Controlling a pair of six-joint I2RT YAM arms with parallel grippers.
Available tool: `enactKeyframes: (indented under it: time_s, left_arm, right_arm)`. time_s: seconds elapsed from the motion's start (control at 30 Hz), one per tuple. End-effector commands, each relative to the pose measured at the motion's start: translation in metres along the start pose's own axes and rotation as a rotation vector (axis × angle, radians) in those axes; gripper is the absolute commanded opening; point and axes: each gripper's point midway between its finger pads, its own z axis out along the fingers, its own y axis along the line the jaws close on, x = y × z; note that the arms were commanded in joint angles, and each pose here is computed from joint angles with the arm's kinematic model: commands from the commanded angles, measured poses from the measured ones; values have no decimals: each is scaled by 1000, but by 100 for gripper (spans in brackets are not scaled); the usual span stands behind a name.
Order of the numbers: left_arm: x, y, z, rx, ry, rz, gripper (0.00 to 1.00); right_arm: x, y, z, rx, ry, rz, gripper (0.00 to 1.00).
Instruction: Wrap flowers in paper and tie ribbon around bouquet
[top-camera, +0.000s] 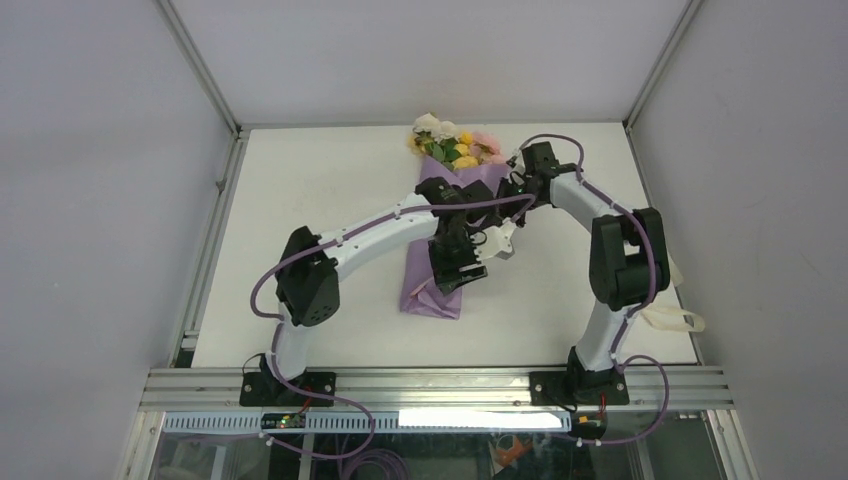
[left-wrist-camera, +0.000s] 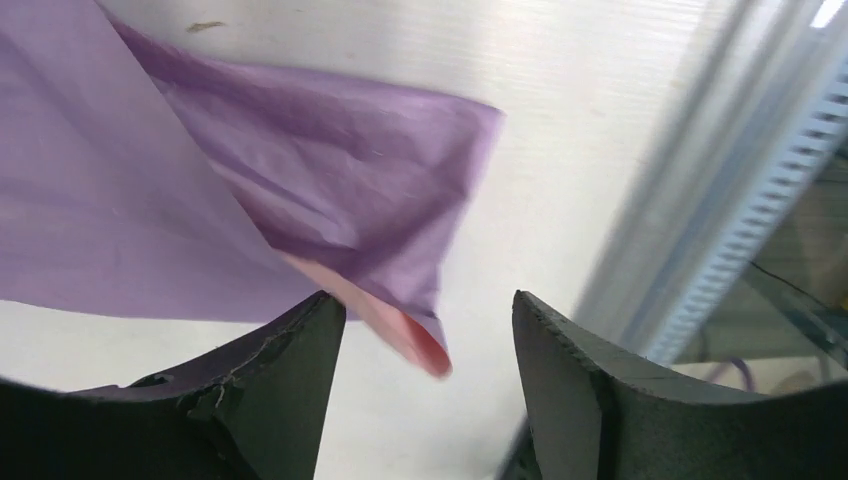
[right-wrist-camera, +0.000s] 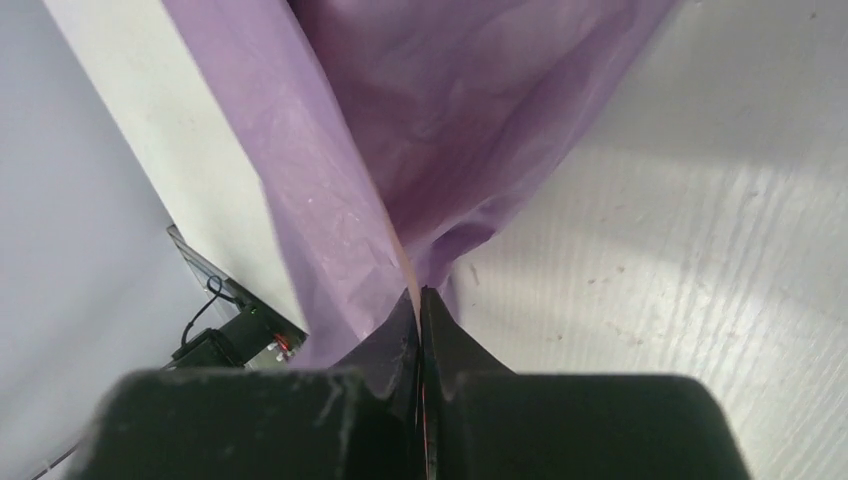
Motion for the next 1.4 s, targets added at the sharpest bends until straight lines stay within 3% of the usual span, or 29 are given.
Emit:
enactKeyframes:
  time_s: [0.0, 0.13, 0.27, 0.33, 0.43, 0.63, 0.97, 1.1, 1.27, 1.37]
  left_arm:
    - [7, -60, -80, 206, -61, 45, 64]
    - [-2, -67, -96, 291, -143, 2, 54]
    - [-14, 5, -73, 90, -202, -194, 23]
    - [-7, 42, -57, -23, -184, -262, 16]
    - [2, 60, -30, -102, -119, -227, 15]
    - [-7, 13, 18, -66, -55, -13, 16]
    - [36, -2, 78, -30, 100, 79, 20]
    - [47, -10, 92, 6, 133, 70, 20]
    - [49, -9, 98, 5, 151, 46, 20]
    - [50, -10, 99, 14, 157, 41, 20]
  right_arm:
    - [-12, -9, 9, -8, -23, -60, 0]
    - [-14, -22, 13, 4, -16, -54, 0]
    - [-16, -33, 12, 25, -19, -56, 0]
    - [-20, -36, 10, 30, -33, -57, 0]
    - [-27, -38, 10, 26, -52, -54, 0]
    - [-43, -41, 21, 27, -104, -31, 0]
    - [-64, -65, 23, 167, -186, -25, 0]
    - [-72, -82, 13, 293, -217, -43, 11]
    - [-89, -104, -53, 607, -334, -66, 31]
    - [-86, -100, -117, 776, -464, -81, 35]
